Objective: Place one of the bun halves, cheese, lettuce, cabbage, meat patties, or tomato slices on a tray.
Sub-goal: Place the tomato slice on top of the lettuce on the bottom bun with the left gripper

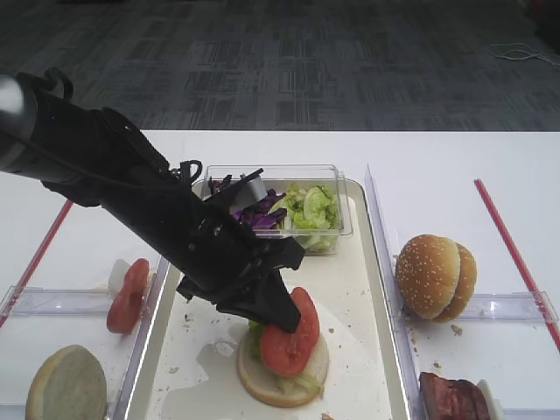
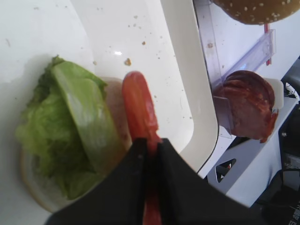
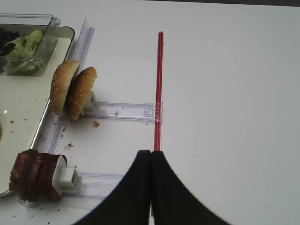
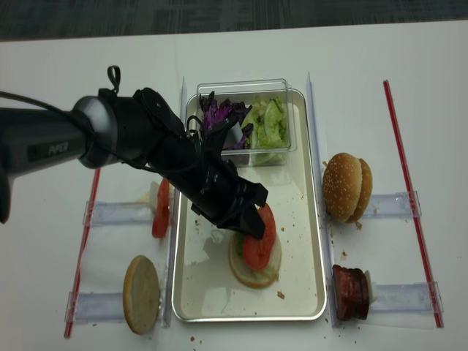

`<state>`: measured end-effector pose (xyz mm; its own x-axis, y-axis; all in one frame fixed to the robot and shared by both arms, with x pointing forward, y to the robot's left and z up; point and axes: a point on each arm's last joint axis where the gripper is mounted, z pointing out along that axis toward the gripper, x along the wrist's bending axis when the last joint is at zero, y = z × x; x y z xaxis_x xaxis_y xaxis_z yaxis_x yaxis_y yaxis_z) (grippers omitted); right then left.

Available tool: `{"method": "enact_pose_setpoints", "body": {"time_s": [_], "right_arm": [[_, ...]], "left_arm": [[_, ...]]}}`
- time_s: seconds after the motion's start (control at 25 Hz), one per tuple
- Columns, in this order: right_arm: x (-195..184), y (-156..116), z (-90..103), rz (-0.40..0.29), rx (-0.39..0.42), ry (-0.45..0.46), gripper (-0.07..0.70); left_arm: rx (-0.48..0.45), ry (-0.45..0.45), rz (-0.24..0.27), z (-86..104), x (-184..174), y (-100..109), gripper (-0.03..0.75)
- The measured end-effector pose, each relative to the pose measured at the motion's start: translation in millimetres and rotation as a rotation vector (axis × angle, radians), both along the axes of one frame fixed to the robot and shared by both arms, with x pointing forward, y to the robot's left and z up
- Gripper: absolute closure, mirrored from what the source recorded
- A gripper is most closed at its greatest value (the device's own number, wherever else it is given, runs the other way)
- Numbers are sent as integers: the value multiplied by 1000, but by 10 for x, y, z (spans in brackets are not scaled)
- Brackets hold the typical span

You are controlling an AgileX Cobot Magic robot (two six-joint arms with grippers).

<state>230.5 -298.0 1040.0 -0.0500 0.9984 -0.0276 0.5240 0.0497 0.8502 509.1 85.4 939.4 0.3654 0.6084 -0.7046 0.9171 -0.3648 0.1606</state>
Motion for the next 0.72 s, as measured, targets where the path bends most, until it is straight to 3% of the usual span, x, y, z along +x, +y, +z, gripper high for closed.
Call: {"method": "enact_pose_setpoints", "body": {"time_s": [0.72], "right_arm": [[0,0,0,-1,2,0,568]], "left_arm": [[14,26,17,-5,-6,7,676]]}}
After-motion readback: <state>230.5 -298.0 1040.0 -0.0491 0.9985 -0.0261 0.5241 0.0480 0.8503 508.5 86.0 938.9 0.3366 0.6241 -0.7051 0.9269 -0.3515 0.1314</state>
